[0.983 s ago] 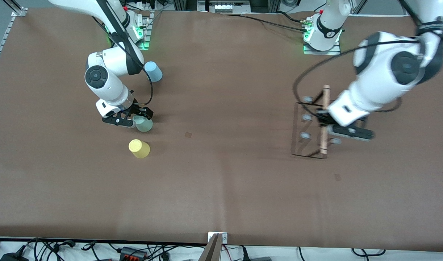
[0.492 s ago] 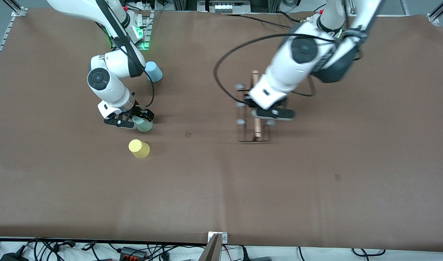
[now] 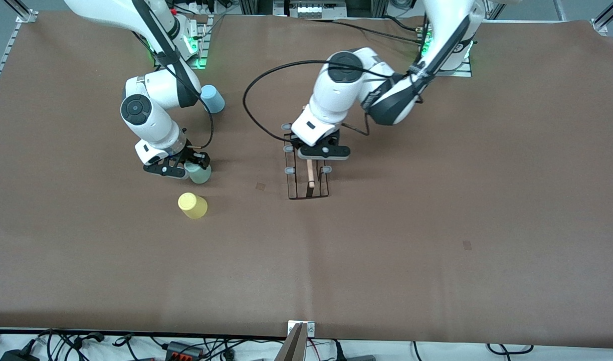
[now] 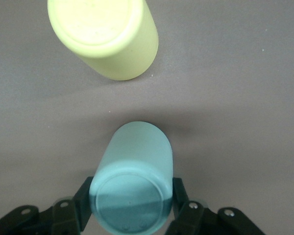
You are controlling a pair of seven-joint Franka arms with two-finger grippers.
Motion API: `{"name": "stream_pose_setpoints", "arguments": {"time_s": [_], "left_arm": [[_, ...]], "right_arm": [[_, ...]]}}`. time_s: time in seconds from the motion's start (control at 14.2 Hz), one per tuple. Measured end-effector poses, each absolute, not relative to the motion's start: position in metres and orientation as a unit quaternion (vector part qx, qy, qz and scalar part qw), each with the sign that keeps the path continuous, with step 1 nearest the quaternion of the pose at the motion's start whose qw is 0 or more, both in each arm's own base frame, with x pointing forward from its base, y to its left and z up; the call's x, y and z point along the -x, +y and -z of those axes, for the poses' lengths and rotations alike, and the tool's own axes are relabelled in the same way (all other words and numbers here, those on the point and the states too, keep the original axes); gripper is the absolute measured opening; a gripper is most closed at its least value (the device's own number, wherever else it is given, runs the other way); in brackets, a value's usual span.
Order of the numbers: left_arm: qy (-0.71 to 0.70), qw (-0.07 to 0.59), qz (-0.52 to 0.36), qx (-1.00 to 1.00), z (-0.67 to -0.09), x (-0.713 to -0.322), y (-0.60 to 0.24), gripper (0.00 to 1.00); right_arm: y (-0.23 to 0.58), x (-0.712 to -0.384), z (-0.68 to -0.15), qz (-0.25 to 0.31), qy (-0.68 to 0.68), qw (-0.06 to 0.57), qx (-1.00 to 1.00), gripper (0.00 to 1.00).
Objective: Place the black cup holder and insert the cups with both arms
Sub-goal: 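Slide the rack to the table middle while the right gripper grasps the teal cup, then release the rack and withdraw the left gripper while the right carries the teal cup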
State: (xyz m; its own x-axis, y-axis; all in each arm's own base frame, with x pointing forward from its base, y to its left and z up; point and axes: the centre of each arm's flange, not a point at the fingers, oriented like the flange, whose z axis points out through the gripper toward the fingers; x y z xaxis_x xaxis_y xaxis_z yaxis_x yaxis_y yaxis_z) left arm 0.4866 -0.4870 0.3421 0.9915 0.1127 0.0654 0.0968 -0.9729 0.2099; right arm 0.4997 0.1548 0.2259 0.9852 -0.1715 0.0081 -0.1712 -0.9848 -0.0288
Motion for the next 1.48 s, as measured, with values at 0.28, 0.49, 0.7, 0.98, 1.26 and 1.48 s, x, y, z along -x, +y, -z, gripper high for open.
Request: {"name": "stream_pose_setpoints", "arguments": {"time_s": [0.28,0.49,0.7,0.98,1.26,1.48], "left_arm": [[0.061,0.092,-0.056,-0.992,-0.339,-0.485,-0.493,0.16],[0.062,0.093,-0.058,-0.992,-0.341,-0.487,-0.493,0.31],[0.063,0.097,-0.062,-0.991,-0.346,-0.49,-0.493,0.58],[0.082,0.087,-0.082,-0.989,-0.388,-0.513,-0.467,0.97],[0.026,0.018,-0.094,-0.995,-0.445,-0.549,-0.383,1.0],[-0.052,-0.037,-0.071,-0.995,-0.469,-0.57,-0.312,1.0]], "right_arm": [[0.151,-0.504,-0.252,0.008,0.087,0.014,0.996,0.67],[0.136,-0.502,-0.297,0.001,0.087,0.009,0.996,0.67],[0.129,-0.498,-0.319,0.001,0.09,0.008,0.996,0.67],[0.143,-0.494,-0.326,0.002,0.122,0.01,0.992,0.67],[0.251,-0.455,-0.367,0.028,0.197,0.03,0.98,0.67],[0.318,-0.431,-0.399,0.045,0.246,0.058,0.967,0.67]]}}
